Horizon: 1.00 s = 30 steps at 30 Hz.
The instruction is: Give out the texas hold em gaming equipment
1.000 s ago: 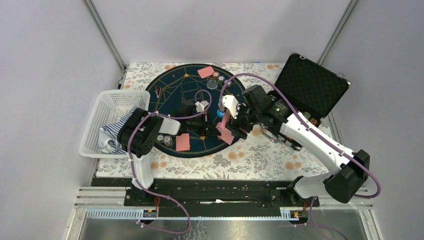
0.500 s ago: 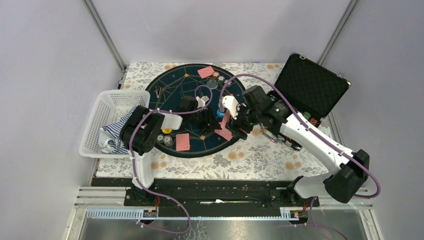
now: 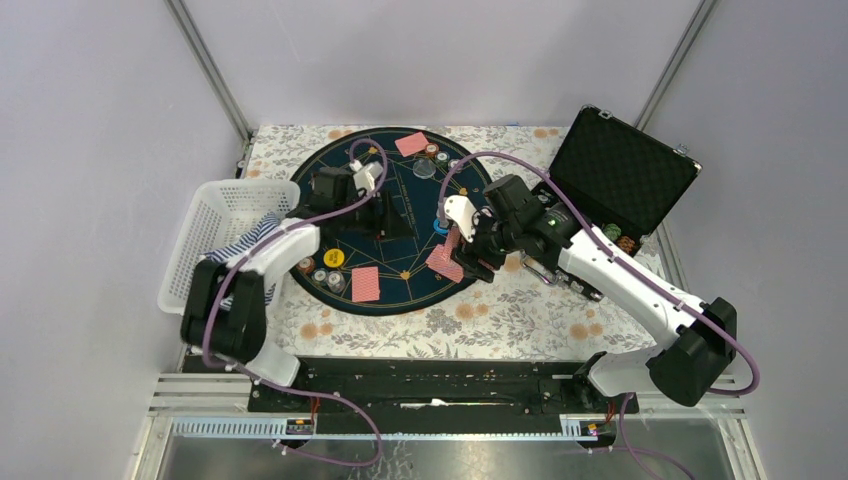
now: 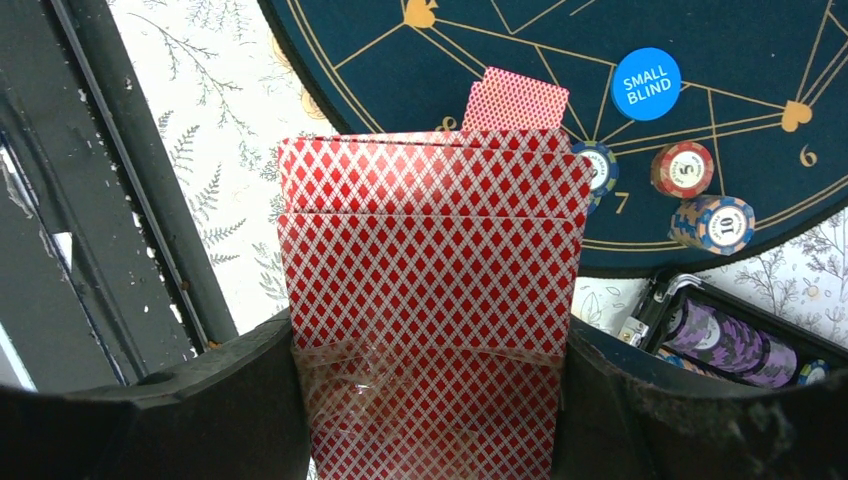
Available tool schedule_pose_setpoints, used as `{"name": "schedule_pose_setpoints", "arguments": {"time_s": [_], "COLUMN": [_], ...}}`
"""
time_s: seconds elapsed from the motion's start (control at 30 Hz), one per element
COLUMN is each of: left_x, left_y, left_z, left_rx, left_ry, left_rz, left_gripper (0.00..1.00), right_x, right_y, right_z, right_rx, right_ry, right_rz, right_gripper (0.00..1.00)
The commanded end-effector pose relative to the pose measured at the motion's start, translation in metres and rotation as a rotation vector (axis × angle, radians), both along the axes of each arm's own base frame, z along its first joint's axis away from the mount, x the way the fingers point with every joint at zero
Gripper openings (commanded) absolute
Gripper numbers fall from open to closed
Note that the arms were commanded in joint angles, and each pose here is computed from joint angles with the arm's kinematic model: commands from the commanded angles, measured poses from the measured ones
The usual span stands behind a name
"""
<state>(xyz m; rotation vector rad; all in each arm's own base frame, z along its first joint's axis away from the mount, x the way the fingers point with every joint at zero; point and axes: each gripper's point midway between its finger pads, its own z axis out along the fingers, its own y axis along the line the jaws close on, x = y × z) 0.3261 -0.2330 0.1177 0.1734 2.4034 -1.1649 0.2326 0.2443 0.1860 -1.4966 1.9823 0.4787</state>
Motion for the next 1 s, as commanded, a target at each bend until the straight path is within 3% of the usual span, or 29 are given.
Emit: {"name": "schedule_pose_setpoints", "arguments": {"time_s": [0.0, 0.1, 0.3, 0.77, 0.97], "left_x": [-0.043, -0.07, -0.1, -0.1, -0.093], "left_y": [-0.016, -0.024, -0.048, -0.075, -0.067], "left_z": [0.094, 0.12, 0.133, 0.126, 0.108], "left_rx": [-0.184, -0.286, -0.344, -0.353, -0.339], "left_ry": [-0.197, -0.169, -0.122, -0.061, 0.009], "left_rz": [-0.221, -0.287, -0.384, -0.427, -0.369], "left_gripper": [0.59, 0.6, 0.63, 0.65, 0.53], "right_x": [-0.002, -0.005, -0.009, -0.008, -0.005], "right_y": [0.012, 0.016, 0.024, 0.033, 0.033], "right_z": [0.019, 0.016, 0.017, 0.017, 0.019], "right_rx": [0.095, 0.106, 0.115, 0.094, 0.096], "right_ry": [-0.035, -0.019, -0.002, -0.014, -0.019], "right_rz": [0.043, 0.068, 0.104, 0.125, 0.105], "right_gripper": [0.02, 0.02, 0.02, 0.03, 0.02]}}
